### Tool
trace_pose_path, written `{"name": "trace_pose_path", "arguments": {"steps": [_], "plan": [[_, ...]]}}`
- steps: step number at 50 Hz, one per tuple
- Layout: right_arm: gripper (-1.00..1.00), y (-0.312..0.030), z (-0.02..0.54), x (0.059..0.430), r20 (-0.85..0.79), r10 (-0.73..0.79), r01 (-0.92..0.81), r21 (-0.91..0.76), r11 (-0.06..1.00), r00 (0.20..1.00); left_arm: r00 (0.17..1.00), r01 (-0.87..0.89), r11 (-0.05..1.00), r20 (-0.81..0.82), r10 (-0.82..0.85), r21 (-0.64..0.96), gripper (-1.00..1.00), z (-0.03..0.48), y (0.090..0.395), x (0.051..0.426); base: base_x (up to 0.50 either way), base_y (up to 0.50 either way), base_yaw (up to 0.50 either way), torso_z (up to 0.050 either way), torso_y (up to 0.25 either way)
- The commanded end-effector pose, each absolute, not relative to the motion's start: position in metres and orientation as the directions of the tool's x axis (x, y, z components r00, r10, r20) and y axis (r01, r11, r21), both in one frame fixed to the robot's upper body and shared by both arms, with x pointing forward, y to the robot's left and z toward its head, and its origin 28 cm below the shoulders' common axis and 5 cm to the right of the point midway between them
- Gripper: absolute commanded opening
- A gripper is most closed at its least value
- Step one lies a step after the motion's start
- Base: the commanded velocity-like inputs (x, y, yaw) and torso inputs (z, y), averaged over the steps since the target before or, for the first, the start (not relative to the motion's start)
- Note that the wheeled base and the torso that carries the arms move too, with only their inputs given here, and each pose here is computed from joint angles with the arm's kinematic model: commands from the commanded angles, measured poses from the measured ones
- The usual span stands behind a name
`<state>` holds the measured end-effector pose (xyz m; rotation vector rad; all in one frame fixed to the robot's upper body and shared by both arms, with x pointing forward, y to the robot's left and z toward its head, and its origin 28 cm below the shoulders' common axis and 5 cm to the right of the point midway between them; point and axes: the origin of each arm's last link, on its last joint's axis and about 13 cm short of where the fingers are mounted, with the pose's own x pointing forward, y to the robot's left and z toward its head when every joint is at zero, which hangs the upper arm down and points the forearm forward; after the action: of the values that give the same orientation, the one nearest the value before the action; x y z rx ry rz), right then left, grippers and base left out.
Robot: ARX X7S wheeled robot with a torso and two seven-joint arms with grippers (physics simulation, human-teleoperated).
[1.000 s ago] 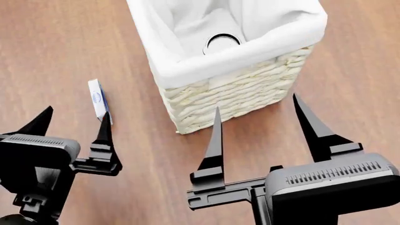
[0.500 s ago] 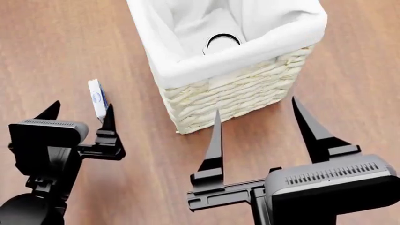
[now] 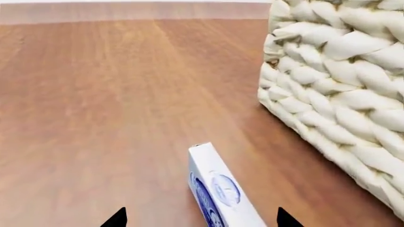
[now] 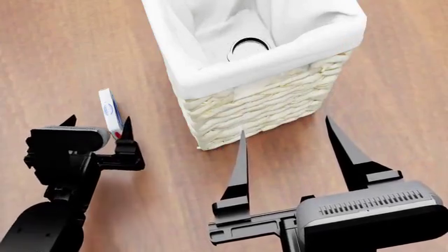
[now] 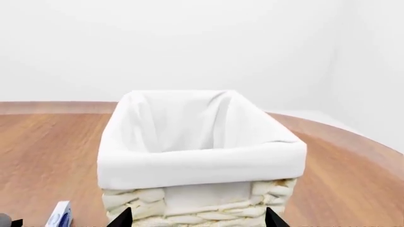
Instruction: Pick up the alphabet soup and the cream cheese box, and put them in the basket.
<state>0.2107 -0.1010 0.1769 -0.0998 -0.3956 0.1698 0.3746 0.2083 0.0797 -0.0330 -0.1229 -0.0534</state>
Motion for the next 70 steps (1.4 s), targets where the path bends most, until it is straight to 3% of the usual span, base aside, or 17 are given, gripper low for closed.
{"name": "trace_pose_path", "arguments": {"steps": [1, 2, 3, 21, 40, 46, 61, 70], "plan": [[1.00, -0.101, 0.177, 0.208, 0.371, 0.184, -0.147, -0.126, 0.981, 0.910, 0.992, 0.052, 0.998, 0.118, -0.050, -0.017, 1.00, 0.079, 0.209, 0.383, 0.00, 0.00, 0.00, 0.000, 0.000], [1.00, -0.101, 0.177, 0.208, 0.371, 0.184, -0.147, -0.127, 0.981, 0.910, 0.992, 0.057, 0.998, 0.116, -0.054, -0.015, 1.00, 0.079, 0.209, 0.382, 0.00, 0.00, 0.00, 0.000, 0.000], [1.00, -0.101, 0.176, 0.209, 0.370, 0.185, -0.148, -0.126, 0.981, 0.910, 0.991, 0.062, 0.998, 0.119, -0.059, -0.023, -1.00, 0.078, 0.209, 0.381, 0.00, 0.00, 0.00, 0.000, 0.000], [1.00, -0.100, 0.173, 0.208, 0.364, 0.194, -0.161, -0.117, 0.980, 0.911, 0.984, 0.061, 0.998, 0.169, -0.060, 0.001, -1.00, 0.095, 0.210, 0.373, 0.00, 0.00, 0.00, 0.000, 0.000], [1.00, -0.099, 0.172, 0.209, 0.363, 0.195, -0.167, -0.108, 0.980, 0.911, 0.846, 0.046, 0.998, 0.530, -0.055, 0.032, -1.00, 0.226, 0.223, 0.326, 0.00, 0.00, 0.00, 0.000, 0.001], [1.00, -0.099, 0.172, 0.209, 0.363, 0.198, -0.170, -0.109, 0.979, 0.910, 0.804, 0.014, 1.000, 0.594, -0.026, 0.025, -1.00, 0.257, 0.231, 0.328, 0.00, 0.00, 0.00, 0.000, 0.000], [1.00, -0.097, 0.171, 0.208, 0.359, 0.204, -0.173, -0.116, 0.978, 0.911, 0.759, 0.140, 0.980, 0.621, -0.198, 0.141, -1.00, 0.329, 0.214, 0.359, 0.00, 0.00, 0.00, 0.000, 0.001], [1.00, -0.097, 0.170, 0.207, 0.354, 0.210, -0.181, -0.114, 0.977, 0.911, 0.735, 0.400, 0.874, 0.472, -0.487, 0.277, -1.00, 0.342, 0.191, 0.373, 0.00, 0.00, 0.00, 0.000, 0.001]]}}
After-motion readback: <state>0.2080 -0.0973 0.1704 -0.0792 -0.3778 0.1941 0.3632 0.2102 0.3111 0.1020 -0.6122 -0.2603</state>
